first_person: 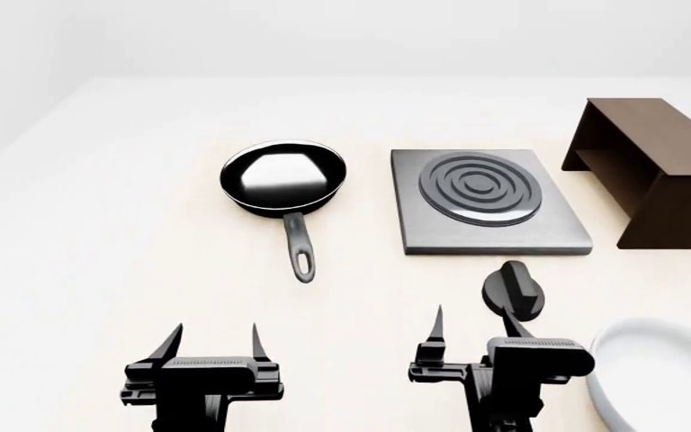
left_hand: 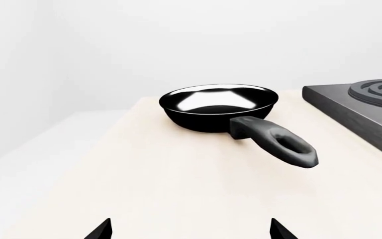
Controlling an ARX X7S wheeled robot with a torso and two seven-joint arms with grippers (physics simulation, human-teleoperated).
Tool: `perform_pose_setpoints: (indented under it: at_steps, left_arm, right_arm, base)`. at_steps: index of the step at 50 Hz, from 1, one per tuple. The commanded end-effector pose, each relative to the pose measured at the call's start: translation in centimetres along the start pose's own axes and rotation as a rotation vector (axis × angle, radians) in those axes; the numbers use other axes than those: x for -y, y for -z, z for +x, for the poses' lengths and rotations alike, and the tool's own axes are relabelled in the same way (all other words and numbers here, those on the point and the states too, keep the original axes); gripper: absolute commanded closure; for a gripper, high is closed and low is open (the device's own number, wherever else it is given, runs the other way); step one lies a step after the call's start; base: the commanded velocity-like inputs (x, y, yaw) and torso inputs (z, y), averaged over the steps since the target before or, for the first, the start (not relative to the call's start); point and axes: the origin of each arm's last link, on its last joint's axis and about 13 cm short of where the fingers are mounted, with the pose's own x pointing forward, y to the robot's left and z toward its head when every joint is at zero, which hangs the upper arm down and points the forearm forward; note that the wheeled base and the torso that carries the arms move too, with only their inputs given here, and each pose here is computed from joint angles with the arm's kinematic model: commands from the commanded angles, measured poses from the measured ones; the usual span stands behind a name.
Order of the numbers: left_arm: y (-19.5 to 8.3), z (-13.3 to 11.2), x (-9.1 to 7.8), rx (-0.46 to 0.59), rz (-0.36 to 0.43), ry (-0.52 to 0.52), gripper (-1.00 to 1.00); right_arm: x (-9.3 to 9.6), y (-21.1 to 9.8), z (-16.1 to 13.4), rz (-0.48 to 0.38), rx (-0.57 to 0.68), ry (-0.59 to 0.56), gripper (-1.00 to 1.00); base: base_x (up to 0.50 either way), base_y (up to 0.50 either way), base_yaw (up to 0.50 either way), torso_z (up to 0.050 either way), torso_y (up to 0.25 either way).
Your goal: Turn on the stove.
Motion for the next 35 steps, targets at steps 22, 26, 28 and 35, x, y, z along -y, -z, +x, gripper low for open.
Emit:
perform_pose_setpoints:
  at_steps: [22,26,28,35]
  left_arm:
    - [0.0,0.0,0.0,0.002,-0.012,0.005,-1.0]
    - [0.0,0.1,0.0,0.001,-0.012,0.004,-1.0]
    - [0.0,0.1,0.0,0.001,-0.012,0.005,-1.0]
    - [0.0,0.0,0.0,0.001,-0.011,0.004,-1.0]
  right_arm:
    - [-0.1,0.5,5.0,-0.023,-0.042,0.091,-1.0]
    - [0.0,0.9,5.7,-0.022,-0.055,0.104,-1.0]
    - [0.0,1.1,5.9,-0.023,-0.062,0.109,-1.0]
    - [0.1,1.7,6.8,-0.03,-0.089,0.124,-1.0]
  base:
    - [0.0,0.0,0.0,0.0,0.0]
    - [0.0,0.0,0.0,0.0,0.0]
    - [0.0,0.0,0.0,0.0,0.0]
    - [0.0,0.0,0.0,0.0,0.0]
